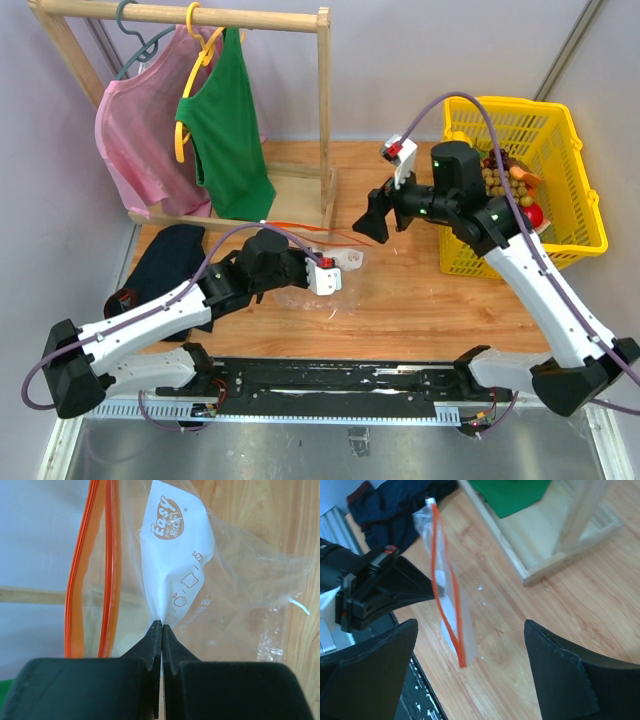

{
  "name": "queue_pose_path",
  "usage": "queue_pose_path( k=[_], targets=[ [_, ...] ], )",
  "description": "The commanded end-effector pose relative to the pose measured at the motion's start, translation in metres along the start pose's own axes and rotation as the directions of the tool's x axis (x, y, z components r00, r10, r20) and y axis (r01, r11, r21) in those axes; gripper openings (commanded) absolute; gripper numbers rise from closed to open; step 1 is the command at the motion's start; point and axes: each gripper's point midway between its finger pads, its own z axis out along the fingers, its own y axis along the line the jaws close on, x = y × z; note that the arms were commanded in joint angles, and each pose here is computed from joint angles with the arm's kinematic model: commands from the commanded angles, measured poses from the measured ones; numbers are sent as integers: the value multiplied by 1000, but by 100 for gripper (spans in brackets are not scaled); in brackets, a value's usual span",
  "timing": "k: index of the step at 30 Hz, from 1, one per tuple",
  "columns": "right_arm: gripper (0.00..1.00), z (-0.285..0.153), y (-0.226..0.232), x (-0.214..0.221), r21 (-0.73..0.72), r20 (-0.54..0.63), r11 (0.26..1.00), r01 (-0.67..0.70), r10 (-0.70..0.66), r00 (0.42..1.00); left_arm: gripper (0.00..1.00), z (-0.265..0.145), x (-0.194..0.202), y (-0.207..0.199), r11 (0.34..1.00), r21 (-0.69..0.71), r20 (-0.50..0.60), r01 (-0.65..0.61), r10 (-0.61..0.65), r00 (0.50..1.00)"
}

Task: Place the food in the zip-top bag and seal the zipper
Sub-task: Open the zipper of the food storage bag.

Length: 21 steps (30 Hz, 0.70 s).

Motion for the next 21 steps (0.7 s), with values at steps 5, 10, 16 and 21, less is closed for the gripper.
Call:
queue_pose_path(
  k=[5, 10, 16, 21],
  targets=[
    [82, 30, 34, 12, -131, -133, 988, 78, -95, 987, 0, -4, -29, -2, 999, -2, 129, -44, 44, 991],
    [74, 49, 31, 26, -124, -206, 991, 52, -77, 976, 0, -6, -33, -8, 998, 13, 157, -56, 53, 986],
    [64, 65, 30, 43, -130, -277, 991, 25, -61, 959, 0, -7, -36, -11, 998, 23, 171, -56, 52, 984],
    [54, 74, 36, 58, -159, -337, 987, 24, -77, 939, 0, -7, -35, -12, 998, 23, 169, -58, 53, 984]
  ],
)
